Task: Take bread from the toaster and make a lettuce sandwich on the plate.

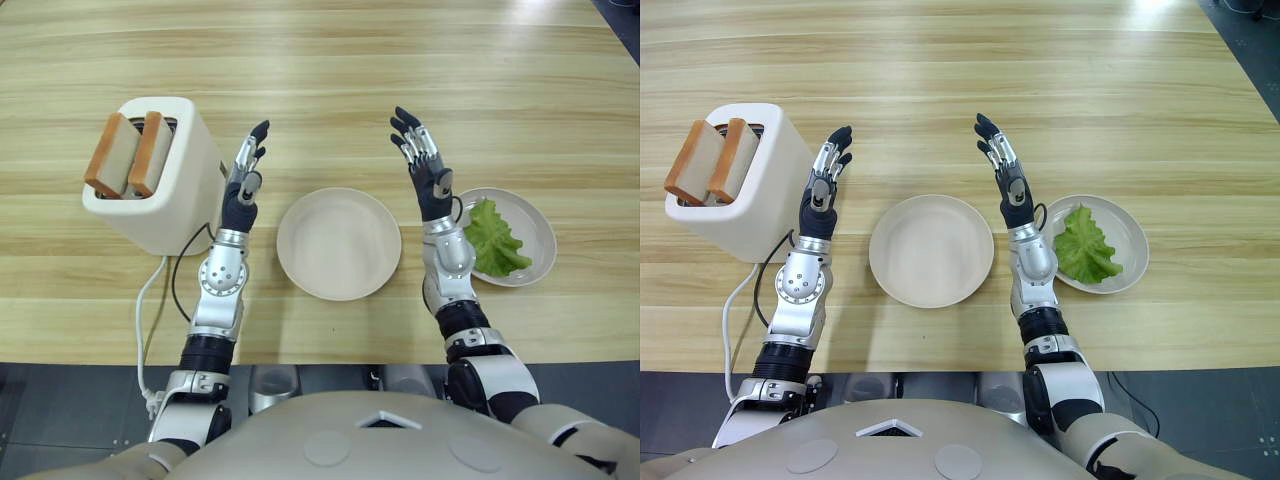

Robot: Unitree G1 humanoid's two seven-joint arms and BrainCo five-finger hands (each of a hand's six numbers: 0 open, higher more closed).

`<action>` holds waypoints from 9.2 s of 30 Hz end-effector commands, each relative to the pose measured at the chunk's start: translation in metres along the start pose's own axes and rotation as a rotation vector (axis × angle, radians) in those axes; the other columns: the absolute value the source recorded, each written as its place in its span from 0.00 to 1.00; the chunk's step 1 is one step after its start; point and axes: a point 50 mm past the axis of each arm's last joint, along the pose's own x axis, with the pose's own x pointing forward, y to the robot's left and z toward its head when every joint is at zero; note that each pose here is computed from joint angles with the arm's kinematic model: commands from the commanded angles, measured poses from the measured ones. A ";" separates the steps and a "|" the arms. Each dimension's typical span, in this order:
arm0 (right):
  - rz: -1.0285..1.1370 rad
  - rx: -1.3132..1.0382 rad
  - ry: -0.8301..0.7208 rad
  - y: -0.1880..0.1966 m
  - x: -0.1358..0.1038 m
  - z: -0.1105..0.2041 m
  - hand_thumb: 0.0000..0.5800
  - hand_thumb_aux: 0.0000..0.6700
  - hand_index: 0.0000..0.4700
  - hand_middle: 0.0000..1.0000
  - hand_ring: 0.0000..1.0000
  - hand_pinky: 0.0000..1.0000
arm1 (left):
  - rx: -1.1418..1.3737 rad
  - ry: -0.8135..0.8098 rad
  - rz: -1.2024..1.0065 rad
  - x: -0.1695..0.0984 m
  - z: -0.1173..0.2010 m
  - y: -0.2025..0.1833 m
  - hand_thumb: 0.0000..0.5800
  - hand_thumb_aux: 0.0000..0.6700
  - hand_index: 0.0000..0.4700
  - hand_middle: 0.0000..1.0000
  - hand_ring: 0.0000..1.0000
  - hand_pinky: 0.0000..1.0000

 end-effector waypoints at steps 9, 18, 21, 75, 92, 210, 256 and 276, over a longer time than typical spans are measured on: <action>-0.054 -0.122 -0.049 -0.027 -0.005 0.014 0.00 0.00 0.00 0.00 0.00 0.00 | 0.331 -0.178 0.125 0.003 0.062 0.042 0.00 0.00 0.00 0.00 0.00 0.00; -0.105 -0.713 0.074 -0.128 -0.041 0.045 0.00 0.00 0.00 0.00 0.00 0.00 | 0.902 -0.101 0.234 -0.019 0.126 0.112 0.00 0.00 0.00 0.00 0.00 0.00; -0.065 -0.900 0.216 -0.148 -0.062 0.036 0.00 0.00 0.00 0.00 0.00 0.00 | 1.052 0.004 0.285 -0.025 0.121 0.139 0.00 0.00 0.00 0.00 0.00 0.00; -0.068 -1.118 0.485 -0.163 -0.105 -0.008 0.00 0.00 0.00 0.00 0.00 0.00 | 1.022 0.364 0.221 -0.028 0.038 0.173 1.00 1.00 0.98 0.00 0.00 0.00; 0.151 -1.381 0.606 -0.172 -0.153 -0.011 0.00 0.00 0.00 0.00 0.00 0.00 | 1.163 -0.117 0.607 -0.011 0.139 0.180 1.00 1.00 0.98 1.00 1.00 1.00; 0.859 -1.030 0.053 0.043 0.003 -0.059 1.00 1.00 0.98 1.00 1.00 1.00 | 1.344 0.163 0.386 -0.003 0.106 0.161 0.00 0.00 0.00 0.00 0.00 0.00; 0.843 -0.973 0.024 0.019 0.019 -0.027 0.00 0.00 0.00 0.62 0.62 0.62 | 1.253 0.458 0.085 -0.023 0.019 0.134 1.00 1.00 0.98 0.00 0.00 0.00; 0.671 -0.979 0.138 -0.013 0.004 -0.030 0.00 0.00 0.00 0.40 0.40 0.40 | 1.301 0.362 0.122 -0.001 0.021 0.123 1.00 1.00 0.98 0.00 0.00 0.00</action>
